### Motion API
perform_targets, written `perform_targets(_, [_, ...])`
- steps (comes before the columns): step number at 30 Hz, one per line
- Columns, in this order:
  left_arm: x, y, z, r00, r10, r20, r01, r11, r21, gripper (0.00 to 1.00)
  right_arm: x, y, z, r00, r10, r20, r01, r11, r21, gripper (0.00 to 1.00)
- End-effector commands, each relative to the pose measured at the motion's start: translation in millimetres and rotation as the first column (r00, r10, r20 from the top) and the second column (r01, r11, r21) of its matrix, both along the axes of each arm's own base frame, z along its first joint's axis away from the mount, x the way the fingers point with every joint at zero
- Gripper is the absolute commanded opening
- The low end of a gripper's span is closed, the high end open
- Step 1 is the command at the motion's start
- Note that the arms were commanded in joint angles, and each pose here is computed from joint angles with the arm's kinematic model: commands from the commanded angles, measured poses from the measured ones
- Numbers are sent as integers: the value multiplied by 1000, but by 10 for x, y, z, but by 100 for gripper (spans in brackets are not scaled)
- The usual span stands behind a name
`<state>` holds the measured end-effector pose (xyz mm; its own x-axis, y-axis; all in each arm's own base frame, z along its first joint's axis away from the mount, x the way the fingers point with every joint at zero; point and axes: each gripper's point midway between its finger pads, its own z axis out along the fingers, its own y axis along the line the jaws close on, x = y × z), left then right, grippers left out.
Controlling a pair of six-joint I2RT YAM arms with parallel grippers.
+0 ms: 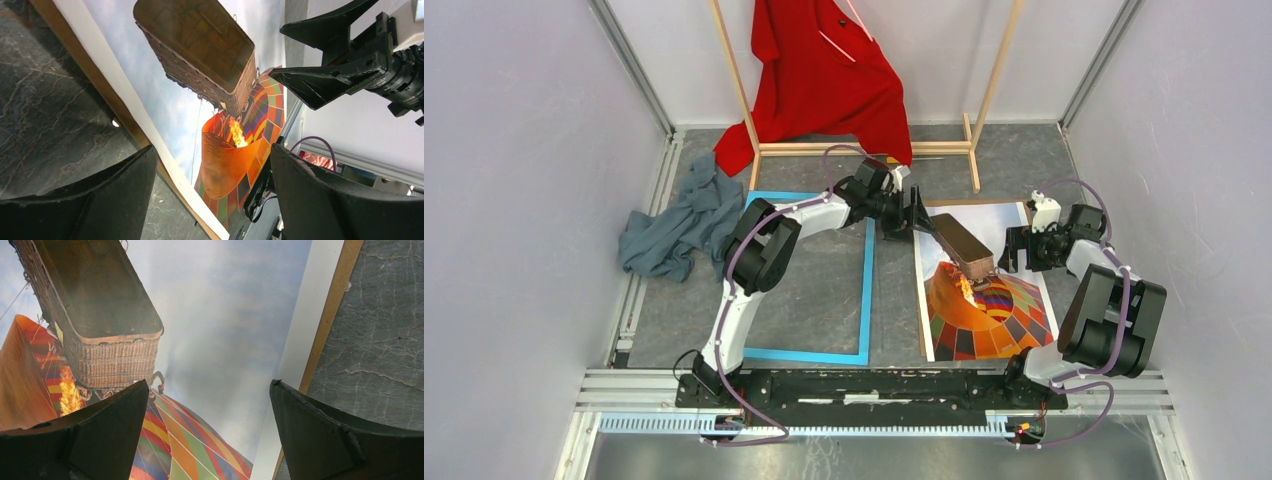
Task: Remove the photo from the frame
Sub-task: Move the photo to the photo frame.
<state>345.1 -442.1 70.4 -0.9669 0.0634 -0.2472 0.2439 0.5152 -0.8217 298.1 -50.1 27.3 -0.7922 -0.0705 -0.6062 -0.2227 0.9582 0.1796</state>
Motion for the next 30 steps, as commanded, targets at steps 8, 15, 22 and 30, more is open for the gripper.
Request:
perform_targets(8, [-15,-50,318,999,-33,12,35,975,-221,83,-171,165,-141,997,19,-78,-13,997,75,98])
perform_targets(15, [-28,-61,231,999,-35,-14,30,968,-247,70,-175,171,-141,997,18,-77,-12,997,78,98])
perform_targets(22, [-7,-30,118,1000,-15,-19,11,980,-200,53,-168,179,-134,997,24,-74,-18,996,82,98])
perform_targets(30, [38,48,-158,999,19,-30,-22,996,-83,40,-166,192,-125,997,28,-71,-21,996,88,98])
